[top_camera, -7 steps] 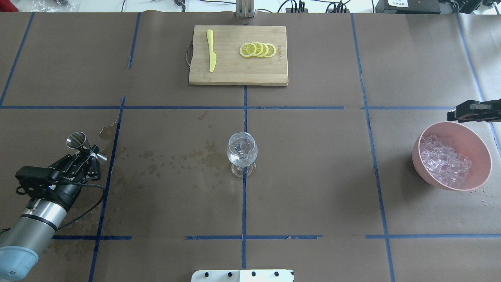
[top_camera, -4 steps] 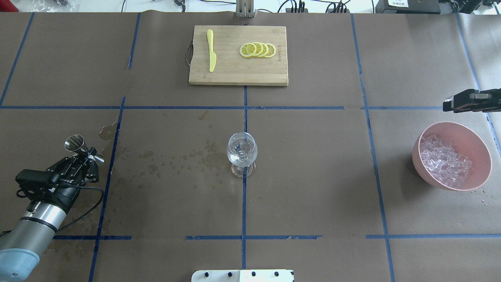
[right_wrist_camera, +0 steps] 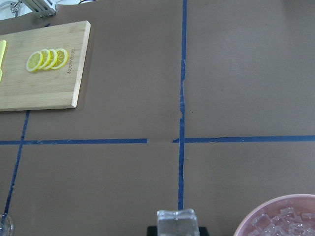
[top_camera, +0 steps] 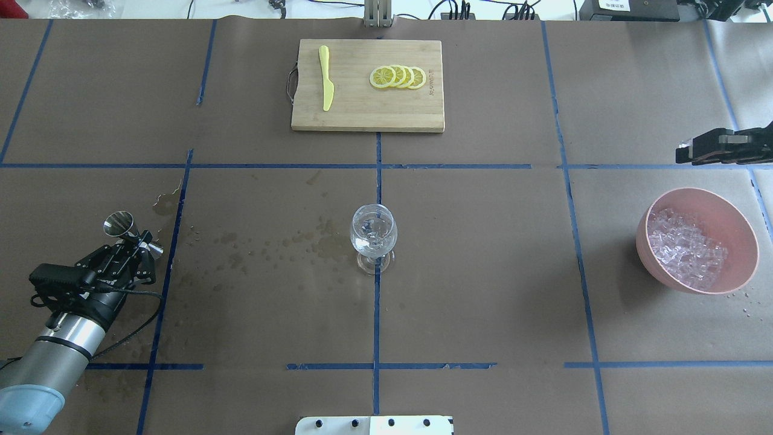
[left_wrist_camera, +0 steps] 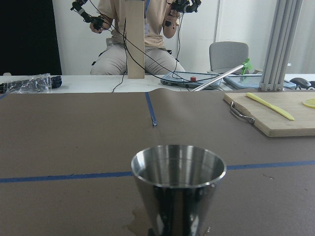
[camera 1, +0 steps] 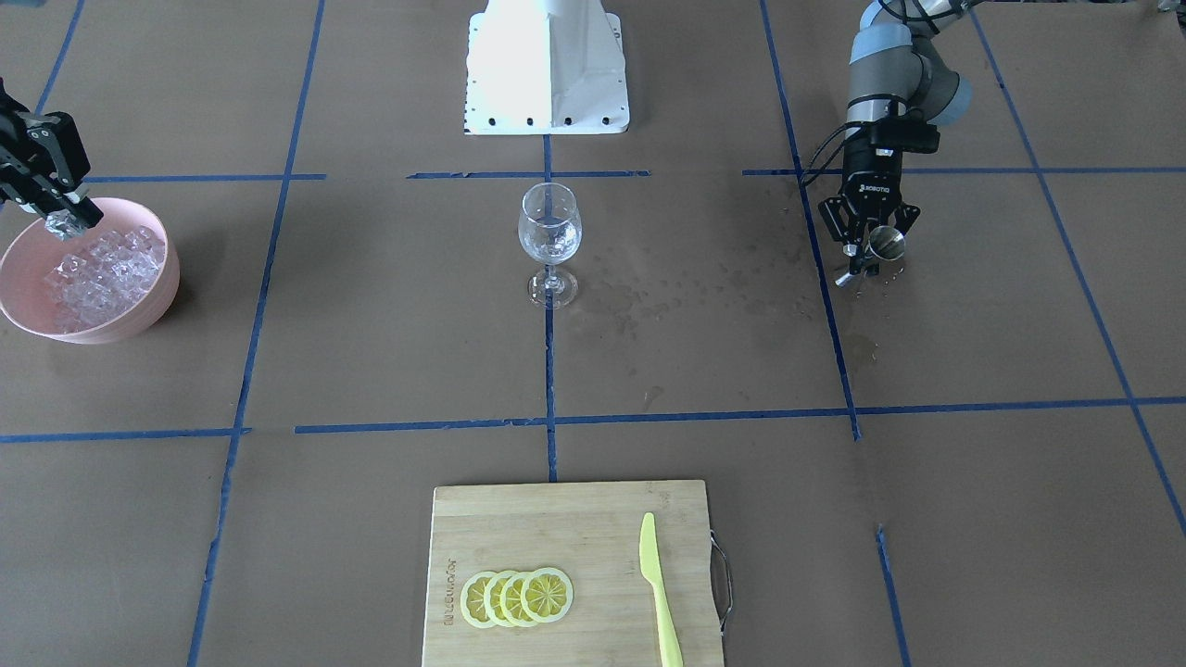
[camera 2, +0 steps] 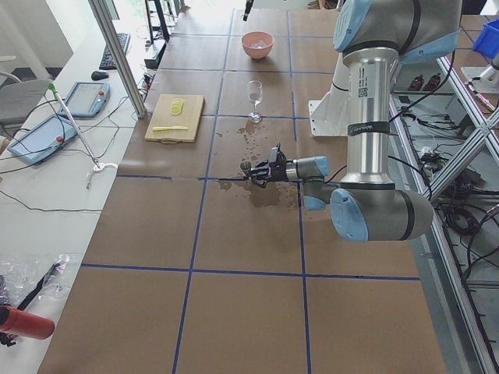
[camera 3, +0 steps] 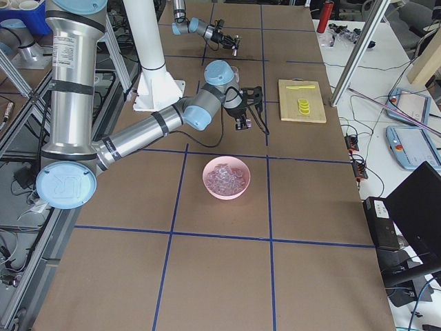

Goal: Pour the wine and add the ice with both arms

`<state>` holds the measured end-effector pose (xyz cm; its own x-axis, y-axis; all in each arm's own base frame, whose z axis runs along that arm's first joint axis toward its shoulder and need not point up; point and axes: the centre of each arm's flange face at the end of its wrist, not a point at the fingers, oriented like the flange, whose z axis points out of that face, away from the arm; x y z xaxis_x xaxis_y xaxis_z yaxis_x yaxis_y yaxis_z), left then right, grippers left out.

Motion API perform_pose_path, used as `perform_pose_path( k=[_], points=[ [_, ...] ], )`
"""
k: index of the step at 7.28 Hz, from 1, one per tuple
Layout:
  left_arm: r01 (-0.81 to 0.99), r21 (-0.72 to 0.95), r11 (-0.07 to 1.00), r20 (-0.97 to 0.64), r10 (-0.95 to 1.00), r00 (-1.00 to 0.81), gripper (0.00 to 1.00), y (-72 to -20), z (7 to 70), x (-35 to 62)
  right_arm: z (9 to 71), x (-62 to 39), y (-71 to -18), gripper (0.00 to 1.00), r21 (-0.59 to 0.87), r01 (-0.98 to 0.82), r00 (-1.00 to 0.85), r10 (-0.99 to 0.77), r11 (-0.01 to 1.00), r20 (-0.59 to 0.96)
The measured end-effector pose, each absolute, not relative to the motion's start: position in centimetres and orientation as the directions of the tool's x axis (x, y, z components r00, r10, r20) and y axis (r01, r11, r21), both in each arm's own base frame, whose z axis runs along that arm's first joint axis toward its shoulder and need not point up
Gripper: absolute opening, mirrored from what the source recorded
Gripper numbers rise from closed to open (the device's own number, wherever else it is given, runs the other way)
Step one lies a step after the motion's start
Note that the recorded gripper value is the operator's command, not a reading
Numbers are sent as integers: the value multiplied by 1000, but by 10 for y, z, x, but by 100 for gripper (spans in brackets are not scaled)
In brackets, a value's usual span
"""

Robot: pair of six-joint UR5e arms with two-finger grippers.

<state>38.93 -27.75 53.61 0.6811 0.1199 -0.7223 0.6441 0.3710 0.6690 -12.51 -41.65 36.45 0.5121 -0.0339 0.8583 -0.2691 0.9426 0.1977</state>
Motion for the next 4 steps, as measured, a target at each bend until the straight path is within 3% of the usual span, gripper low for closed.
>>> perform_pose_path(
  k=[4],
  points=[
    [640,668,379,-722,126,680,34,-276,536,394,362,-125,-417,0,202,-269,510,-39,942,859]
  ],
)
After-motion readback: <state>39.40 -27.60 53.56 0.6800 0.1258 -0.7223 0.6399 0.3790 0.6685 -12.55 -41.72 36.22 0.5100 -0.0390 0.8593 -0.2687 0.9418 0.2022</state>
